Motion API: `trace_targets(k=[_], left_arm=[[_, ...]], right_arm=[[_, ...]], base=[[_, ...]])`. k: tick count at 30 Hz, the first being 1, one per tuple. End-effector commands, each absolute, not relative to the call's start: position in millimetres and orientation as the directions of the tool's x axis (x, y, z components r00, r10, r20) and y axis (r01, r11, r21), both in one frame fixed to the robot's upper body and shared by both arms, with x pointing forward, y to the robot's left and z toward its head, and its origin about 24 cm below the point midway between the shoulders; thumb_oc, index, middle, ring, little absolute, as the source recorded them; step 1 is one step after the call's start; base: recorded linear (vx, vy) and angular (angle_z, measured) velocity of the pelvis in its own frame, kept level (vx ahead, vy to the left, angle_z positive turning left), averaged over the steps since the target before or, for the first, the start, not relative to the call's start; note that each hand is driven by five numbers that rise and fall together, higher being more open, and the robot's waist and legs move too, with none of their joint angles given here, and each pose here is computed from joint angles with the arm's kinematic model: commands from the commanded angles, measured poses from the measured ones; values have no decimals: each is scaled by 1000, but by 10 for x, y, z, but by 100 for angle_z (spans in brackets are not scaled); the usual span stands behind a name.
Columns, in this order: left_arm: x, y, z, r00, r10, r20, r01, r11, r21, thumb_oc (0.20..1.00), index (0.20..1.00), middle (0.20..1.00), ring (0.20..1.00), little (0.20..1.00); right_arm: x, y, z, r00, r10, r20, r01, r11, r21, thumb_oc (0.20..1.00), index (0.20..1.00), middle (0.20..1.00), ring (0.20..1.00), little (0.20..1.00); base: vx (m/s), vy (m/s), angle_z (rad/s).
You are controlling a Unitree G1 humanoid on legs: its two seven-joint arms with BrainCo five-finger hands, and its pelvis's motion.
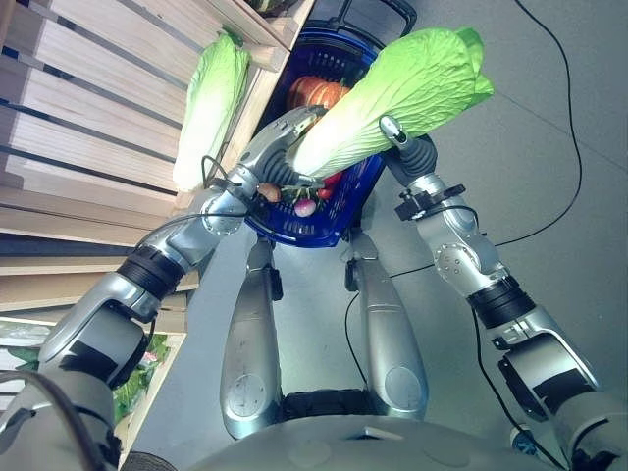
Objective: Pick up fruits and vegetables into the basket
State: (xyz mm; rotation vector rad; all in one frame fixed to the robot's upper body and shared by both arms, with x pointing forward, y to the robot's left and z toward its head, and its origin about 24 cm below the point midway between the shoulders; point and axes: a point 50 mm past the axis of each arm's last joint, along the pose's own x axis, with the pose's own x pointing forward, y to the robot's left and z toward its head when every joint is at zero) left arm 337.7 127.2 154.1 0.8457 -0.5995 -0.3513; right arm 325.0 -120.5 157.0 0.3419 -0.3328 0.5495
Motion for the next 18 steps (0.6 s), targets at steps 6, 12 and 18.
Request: trace_targets(k=[6,12,18], left_arm=[[3289,1386,1690,784,-240,572,40,940,339,1000,1000,1000,1000,1000],[3305,1533,1712,799,-101,593,-26,979,202,1000,1000,1000,1000,1000],[3356,1801,1717,808,98,581,-172,982,75,1000,1000,1000,1000,1000]], right_arm=[[3063,-1067,1875,670,465,579,-661,728,180,200,200,200,200,200],[3070,-1100,1885,687,440,578,-632,754,177,200,200,200,200,200],[3095,-1199,1889,707,416,572,-589,793,151,200,200,200,200,200]], base=[[0,0,0],[0,0,0],[0,0,0]])
